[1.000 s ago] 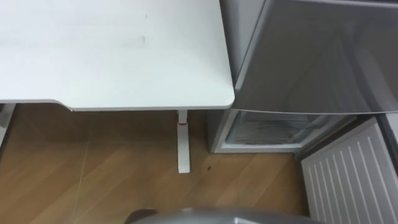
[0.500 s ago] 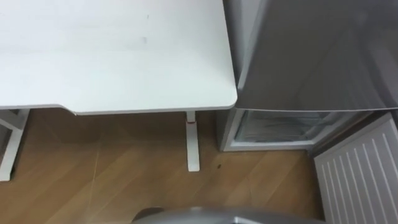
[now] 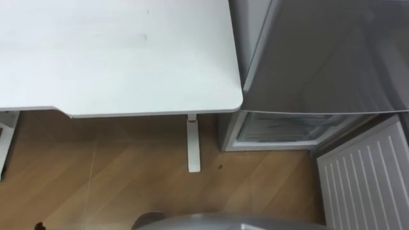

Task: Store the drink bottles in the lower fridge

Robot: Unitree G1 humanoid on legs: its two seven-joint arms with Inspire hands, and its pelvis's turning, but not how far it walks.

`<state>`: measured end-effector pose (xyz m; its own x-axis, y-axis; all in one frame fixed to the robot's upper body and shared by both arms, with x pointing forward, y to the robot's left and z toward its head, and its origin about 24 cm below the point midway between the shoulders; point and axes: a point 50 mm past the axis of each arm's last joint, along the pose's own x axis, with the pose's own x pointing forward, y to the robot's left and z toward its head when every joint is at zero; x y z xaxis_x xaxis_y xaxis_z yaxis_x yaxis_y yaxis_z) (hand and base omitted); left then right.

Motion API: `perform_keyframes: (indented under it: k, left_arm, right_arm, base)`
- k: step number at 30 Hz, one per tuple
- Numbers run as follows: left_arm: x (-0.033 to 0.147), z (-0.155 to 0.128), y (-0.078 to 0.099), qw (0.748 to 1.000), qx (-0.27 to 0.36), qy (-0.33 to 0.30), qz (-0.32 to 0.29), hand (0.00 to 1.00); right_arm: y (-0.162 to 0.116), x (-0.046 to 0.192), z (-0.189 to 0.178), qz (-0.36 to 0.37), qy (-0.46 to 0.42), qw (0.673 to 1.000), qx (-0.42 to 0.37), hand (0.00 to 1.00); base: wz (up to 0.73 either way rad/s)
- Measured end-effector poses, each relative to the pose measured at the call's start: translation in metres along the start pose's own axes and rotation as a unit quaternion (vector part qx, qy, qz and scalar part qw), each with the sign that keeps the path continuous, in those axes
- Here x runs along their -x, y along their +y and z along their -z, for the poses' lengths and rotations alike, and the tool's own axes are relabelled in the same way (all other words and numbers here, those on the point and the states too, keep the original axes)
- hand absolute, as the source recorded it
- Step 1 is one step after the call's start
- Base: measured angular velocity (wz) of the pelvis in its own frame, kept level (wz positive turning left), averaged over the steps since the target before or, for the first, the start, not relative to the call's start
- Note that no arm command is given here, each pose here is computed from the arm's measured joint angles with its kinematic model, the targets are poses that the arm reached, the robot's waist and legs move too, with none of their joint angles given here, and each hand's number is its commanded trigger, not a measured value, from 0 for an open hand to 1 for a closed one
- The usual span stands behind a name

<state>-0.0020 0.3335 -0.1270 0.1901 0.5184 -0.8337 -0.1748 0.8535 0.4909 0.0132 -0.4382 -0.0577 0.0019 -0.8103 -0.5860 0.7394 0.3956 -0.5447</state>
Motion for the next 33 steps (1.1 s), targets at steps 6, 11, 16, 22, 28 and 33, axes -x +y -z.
perform_keyframes:
  k: [6, 11, 16, 22, 28, 33]
  left_arm:
    - [0.000, -0.001, -0.002, 1.000, -0.008, -0.002, 0.004, 0.00]
    - [0.000, -0.004, -0.008, 1.000, -0.020, -0.006, 0.016, 0.00]
    - [-0.001, -0.009, -0.021, 0.999, -0.021, -0.013, 0.034, 0.00]
    - [0.002, -0.013, -0.043, 0.997, -0.036, -0.022, 0.063, 0.00]
    - [0.004, -0.006, -0.052, 0.997, -0.040, -0.017, 0.068, 0.00]
    - [0.006, -0.001, -0.058, 0.997, -0.047, -0.010, 0.067, 0.00]
  right_arm:
    - [0.004, 0.001, -0.006, -0.013, -0.023, 1.000, -0.001, 0.00]
    - [0.012, 0.004, -0.009, -0.039, -0.045, 0.998, -0.029, 0.00]
    - [0.021, 0.013, 0.002, -0.069, -0.078, 0.994, -0.017, 0.00]
    - [0.041, 0.037, 0.029, -0.120, -0.099, 0.987, -0.026, 0.00]
    - [0.054, 0.052, 0.038, -0.147, -0.113, 0.981, -0.062, 0.00]
    - [0.059, 0.059, 0.044, -0.161, -0.122, 0.977, -0.061, 0.00]
  base:
    - [-0.12]
    - [-0.15]
    - [-0.20]
    - [-0.12]
    - [-0.08]
    - [-0.01]
